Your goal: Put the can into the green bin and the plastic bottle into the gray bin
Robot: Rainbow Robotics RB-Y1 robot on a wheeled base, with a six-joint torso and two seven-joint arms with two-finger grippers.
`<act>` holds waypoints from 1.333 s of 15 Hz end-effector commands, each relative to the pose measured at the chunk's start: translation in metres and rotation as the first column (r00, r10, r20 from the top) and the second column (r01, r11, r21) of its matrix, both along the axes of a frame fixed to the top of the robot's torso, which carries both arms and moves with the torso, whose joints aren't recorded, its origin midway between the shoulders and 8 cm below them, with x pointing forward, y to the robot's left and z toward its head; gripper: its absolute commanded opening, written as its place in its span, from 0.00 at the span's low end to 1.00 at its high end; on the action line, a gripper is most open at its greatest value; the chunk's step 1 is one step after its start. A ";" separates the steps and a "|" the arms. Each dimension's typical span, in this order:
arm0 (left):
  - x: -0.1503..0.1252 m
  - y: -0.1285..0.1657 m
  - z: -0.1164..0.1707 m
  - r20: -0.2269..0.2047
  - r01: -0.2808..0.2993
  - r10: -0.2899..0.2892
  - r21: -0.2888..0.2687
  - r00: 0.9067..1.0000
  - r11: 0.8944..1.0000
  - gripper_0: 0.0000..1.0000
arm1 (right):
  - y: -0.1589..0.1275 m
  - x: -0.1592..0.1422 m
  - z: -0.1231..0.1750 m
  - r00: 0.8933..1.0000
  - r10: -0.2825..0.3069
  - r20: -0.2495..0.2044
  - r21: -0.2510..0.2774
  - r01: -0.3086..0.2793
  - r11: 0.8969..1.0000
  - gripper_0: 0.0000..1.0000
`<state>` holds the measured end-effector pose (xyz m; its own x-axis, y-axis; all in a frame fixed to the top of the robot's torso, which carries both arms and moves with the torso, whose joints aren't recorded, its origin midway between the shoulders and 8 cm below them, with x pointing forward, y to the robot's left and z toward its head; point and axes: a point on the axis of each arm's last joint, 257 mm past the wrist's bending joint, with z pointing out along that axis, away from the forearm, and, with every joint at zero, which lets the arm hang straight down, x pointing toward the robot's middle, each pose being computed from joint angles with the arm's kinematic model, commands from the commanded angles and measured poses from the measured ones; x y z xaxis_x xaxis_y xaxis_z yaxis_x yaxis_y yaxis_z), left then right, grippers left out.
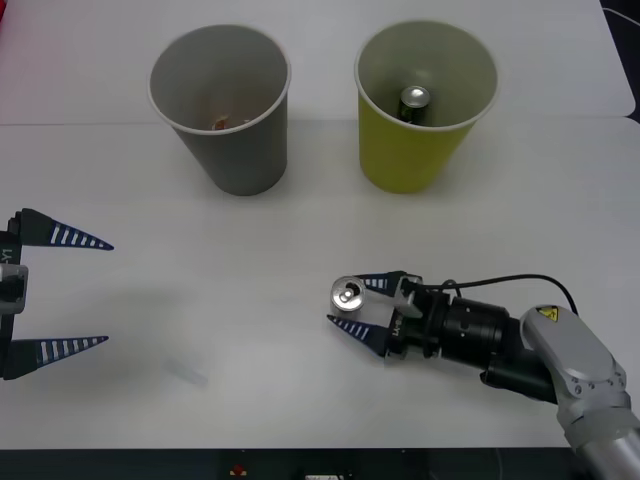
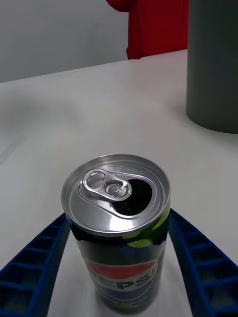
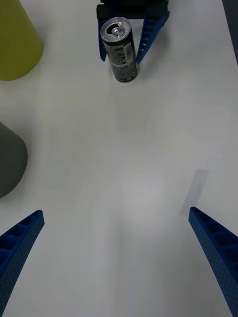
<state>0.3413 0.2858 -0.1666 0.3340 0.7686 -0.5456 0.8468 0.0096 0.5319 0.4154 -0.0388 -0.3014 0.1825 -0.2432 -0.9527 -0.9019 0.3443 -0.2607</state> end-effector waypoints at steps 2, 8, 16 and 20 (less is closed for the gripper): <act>0.000 0.000 0.000 0.000 0.000 0.000 0.000 1.000 1.000 1.00 | 0.000 -0.001 -0.001 1.000 0.002 -0.006 -0.001 -0.002 1.000 0.00; 0.000 0.000 0.000 0.000 0.000 0.000 0.000 1.000 1.000 1.00 | -0.008 -0.004 0.007 1.000 0.019 -0.012 0.009 -0.019 1.000 0.00; 0.000 0.000 0.000 0.000 0.000 0.000 0.000 1.000 1.000 1.00 | -0.053 -0.024 0.054 0.989 -0.080 -0.124 -0.132 0.064 0.989 0.00; 0.000 0.000 0.000 0.000 0.000 0.000 0.000 1.000 1.000 1.00 | -0.077 -0.020 0.073 0.964 -0.199 -0.178 -0.201 0.162 0.966 0.00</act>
